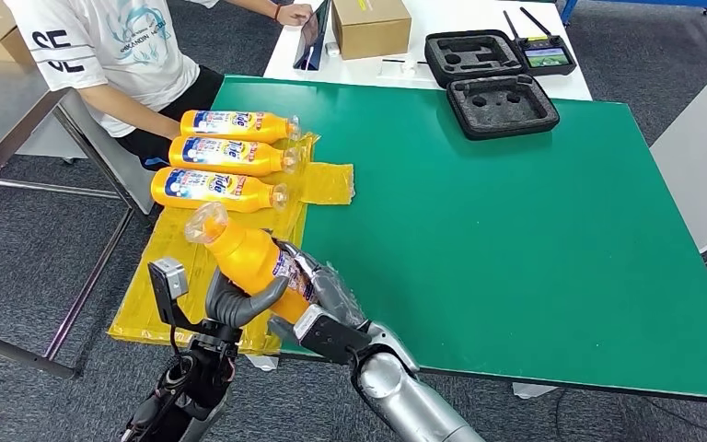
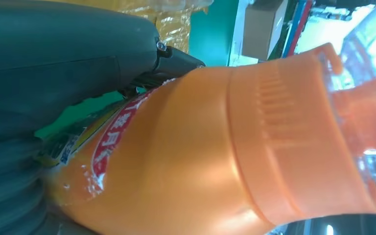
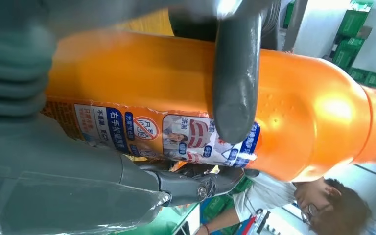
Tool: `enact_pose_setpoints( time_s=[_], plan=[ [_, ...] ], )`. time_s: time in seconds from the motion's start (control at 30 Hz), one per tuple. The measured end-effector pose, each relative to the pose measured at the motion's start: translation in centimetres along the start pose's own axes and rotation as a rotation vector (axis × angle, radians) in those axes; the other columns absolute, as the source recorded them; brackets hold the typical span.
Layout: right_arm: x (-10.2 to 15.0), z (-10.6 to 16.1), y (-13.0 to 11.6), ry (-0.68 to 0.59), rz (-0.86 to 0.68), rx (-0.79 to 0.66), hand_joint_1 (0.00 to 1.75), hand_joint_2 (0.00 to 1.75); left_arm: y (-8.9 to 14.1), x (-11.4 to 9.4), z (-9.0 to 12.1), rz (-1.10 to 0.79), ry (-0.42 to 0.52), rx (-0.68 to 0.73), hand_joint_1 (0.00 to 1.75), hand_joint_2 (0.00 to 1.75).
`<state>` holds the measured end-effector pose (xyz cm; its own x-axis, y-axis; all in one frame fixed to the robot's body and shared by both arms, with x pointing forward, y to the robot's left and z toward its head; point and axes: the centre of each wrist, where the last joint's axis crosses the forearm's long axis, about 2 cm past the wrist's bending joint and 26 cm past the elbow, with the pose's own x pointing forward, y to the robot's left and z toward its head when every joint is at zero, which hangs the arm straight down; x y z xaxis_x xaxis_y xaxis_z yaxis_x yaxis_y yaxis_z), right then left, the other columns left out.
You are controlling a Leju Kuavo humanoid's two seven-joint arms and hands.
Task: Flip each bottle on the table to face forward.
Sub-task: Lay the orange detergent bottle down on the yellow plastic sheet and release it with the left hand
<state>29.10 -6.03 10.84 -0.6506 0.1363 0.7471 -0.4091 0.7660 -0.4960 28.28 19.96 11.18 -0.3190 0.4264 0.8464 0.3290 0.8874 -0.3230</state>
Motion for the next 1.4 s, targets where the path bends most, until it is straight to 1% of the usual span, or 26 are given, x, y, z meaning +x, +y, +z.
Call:
enact_pose_setpoints(
  time_s=[0.1,0.17,0.27,0.37,0.43,0.57,0.73,0.8,0.83,0.97,1.07,1.13,1.2,1.33,1.4],
  plan=[
    [0.7,0.0,-0.3,-0.059,0.089,-0.104,0.0,0.0,0.9,0.3,-0.2,-0.087,-0.053,0.1,1.75,1.75],
    [1.5,-0.2,-0.9,-0.109,0.153,-0.192,0.0,0.0,2.2,0.7,-0.3,-0.174,-0.105,0.181,1.75,1.75],
    [3.0,-0.6,-1.7,-0.176,0.237,-0.297,0.0,0.0,3.7,1.4,-0.6,-0.305,-0.174,0.258,1.74,1.75],
    [4.5,-0.8,-2.2,-0.263,0.346,-0.37,0.0,0.0,4.8,2.1,-0.9,-0.413,-0.218,0.318,1.75,1.75],
    [5.1,-0.6,-2.3,-0.31,0.391,-0.396,0.0,0.0,5.5,2.4,-1.0,-0.473,-0.239,0.343,1.75,1.75],
    [6.1,0.2,-2.3,-0.316,0.354,-0.464,0.0,0.0,6.6,3.2,-1.0,-0.61,-0.261,0.35,1.75,1.75],
    [6.6,0.8,-2.5,-0.291,0.291,-0.537,0.0,0.0,8.5,4.5,-1.7,-0.75,-0.263,0.328,1.75,1.75],
    [6.5,1.1,-2.4,-0.268,0.252,-0.561,0.0,0.0,9.6,5.4,-2.0,-0.876,-0.236,0.269,1.75,1.75],
    [6.4,1.3,-2.4,-0.254,0.23,-0.574,0.0,0.0,10.2,5.9,-2.2,-0.967,-0.211,0.218,1.75,1.75],
    [6.0,1.9,-2.8,-0.213,0.153,-0.618,0.0,0.0,12.6,8.2,-3.7,-1.4,-0.09,-0.063,1.75,1.75],
    [5.9,1.9,-3.2,-0.207,0.128,-0.63,0.0,0.0,13.8,9.3,-5.5,-1.632,0.007,-0.28,1.75,1.75],
    [5.8,1.8,-3.4,-0.211,0.125,-0.631,0.0,0.0,14.3,9.6,-6.7,-1.724,0.076,-0.405,1.75,1.75],
    [5.8,1.7,-3.6,-0.216,0.127,-0.63,0.0,0.0,14.6,9.8,-7.6,-1.783,0.125,-0.497,1.75,1.75],
    [5.6,1.6,-3.8,-0.218,0.128,-0.631,0.0,0.0,15.1,10.0,-8.7,-1.838,0.171,-0.584,1.75,1.75],
    [5.6,1.6,-4.0,-0.215,0.115,-0.638,0.0,0.0,15.1,10.0,-9.3,-1.858,0.217,-0.643,1.75,1.75]
  ],
)
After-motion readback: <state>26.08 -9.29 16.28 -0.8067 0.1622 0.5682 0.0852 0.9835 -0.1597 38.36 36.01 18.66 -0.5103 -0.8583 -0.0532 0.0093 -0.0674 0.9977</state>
